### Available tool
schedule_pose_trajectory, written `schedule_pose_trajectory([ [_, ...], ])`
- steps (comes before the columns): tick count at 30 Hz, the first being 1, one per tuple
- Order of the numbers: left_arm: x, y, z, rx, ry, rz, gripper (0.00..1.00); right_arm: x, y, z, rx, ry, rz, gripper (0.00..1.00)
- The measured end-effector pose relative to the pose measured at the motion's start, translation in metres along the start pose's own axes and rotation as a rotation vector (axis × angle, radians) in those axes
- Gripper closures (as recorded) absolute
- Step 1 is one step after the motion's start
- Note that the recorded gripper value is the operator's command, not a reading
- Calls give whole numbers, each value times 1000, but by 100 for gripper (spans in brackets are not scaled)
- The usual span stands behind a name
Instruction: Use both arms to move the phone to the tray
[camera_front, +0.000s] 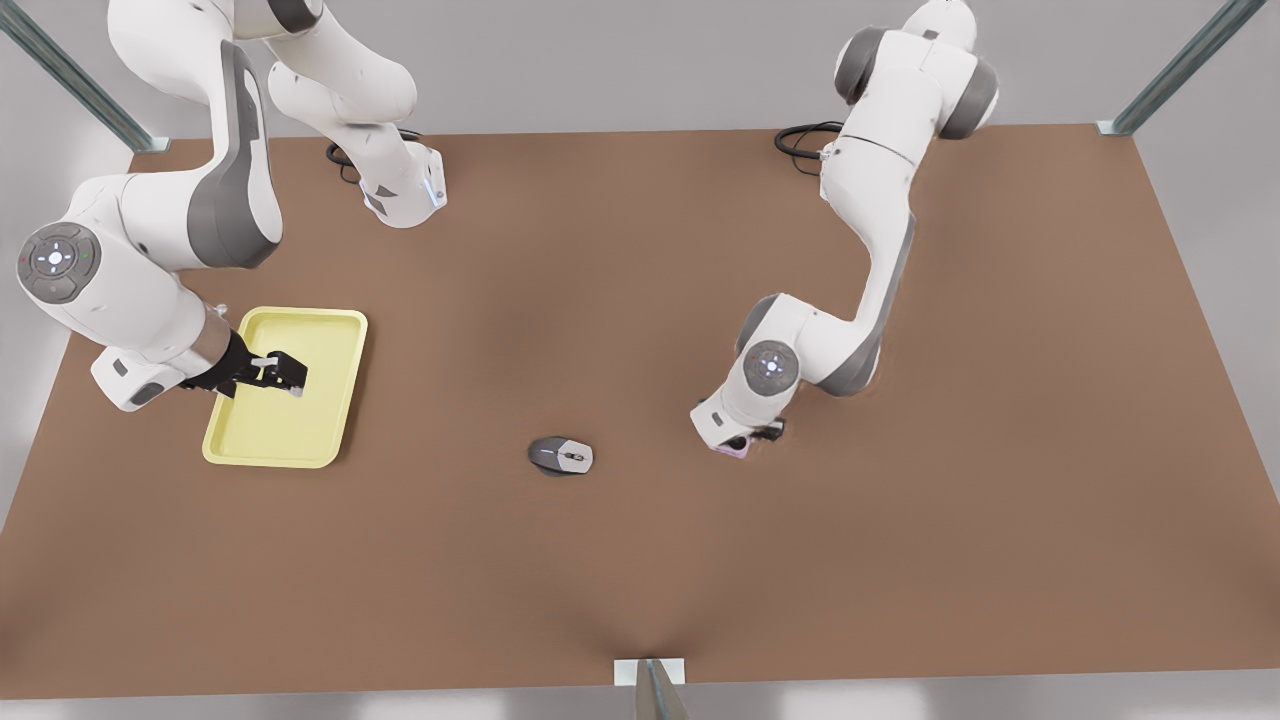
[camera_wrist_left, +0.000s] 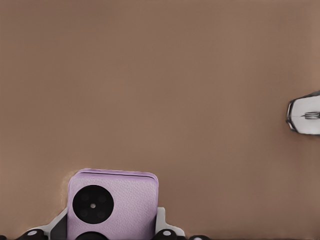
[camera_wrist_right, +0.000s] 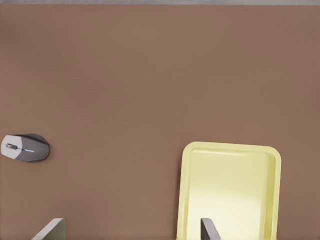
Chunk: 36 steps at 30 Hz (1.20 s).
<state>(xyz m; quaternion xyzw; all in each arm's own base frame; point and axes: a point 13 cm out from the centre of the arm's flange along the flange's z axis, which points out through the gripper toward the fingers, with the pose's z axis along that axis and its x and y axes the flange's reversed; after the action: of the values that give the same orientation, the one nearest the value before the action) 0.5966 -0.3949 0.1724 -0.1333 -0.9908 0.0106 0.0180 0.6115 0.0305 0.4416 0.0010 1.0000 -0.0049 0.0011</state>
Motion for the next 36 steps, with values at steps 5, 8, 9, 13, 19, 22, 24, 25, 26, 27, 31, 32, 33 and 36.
schedule_pose_trajectory([
  [5, 8, -165, 25, 53, -10, -102, 31, 0, 1, 0, -1, -1, 0, 0],
  [8, 34, -229, 53, 85, 26, -197, 31, 0, 1, 1, -1, 1, 0, 0],
  [9, 43, -242, 63, 91, 42, -232, 31, 0, 0, 1, -1, 1, 1, 0],
  [13, 72, -285, 79, 131, 89, -361, 31, 0, -2, 1, 0, 2, 3, 0],
  [19, 93, -339, 98, 202, 97, -504, 0, 0, 2, 1, -1, 1, -2, 0],
  [22, 86, -347, 85, 242, 83, -576, 0, 0, 6, 1, -2, 0, -9, 0],
  [24, 42, -294, 11, 272, 56, -669, 1, -1, 10, 0, -4, -4, -12, 0],
  [25, 0, -215, -59, 286, 41, -755, 1, -1, 13, 0, -6, -5, -12, 0],
  [26, -37, -102, -130, 289, 22, -857, 1, -1, 21, 3, -8, -2, -19, 0],
  [27, -52, 16, -182, 269, 8, -953, 1, -1, 34, 7, -10, 4, -32, 0],
  [31, 36, 281, -250, 50, 54, -1047, 0, 0, 100, 27, -23, 18, -95, 0],
  [32, 65, 295, -253, -5, 75, -1004, 0, -1, 117, 35, -33, 22, -108, 0],
  [33, 83, 303, -257, -44, 92, -955, 0, -3, 136, 42, -42, 25, -120, 0],
  [36, 111, 313, -264, -115, 159, -815, 0, -4, 195, 63, -61, 30, -153, 0],
])
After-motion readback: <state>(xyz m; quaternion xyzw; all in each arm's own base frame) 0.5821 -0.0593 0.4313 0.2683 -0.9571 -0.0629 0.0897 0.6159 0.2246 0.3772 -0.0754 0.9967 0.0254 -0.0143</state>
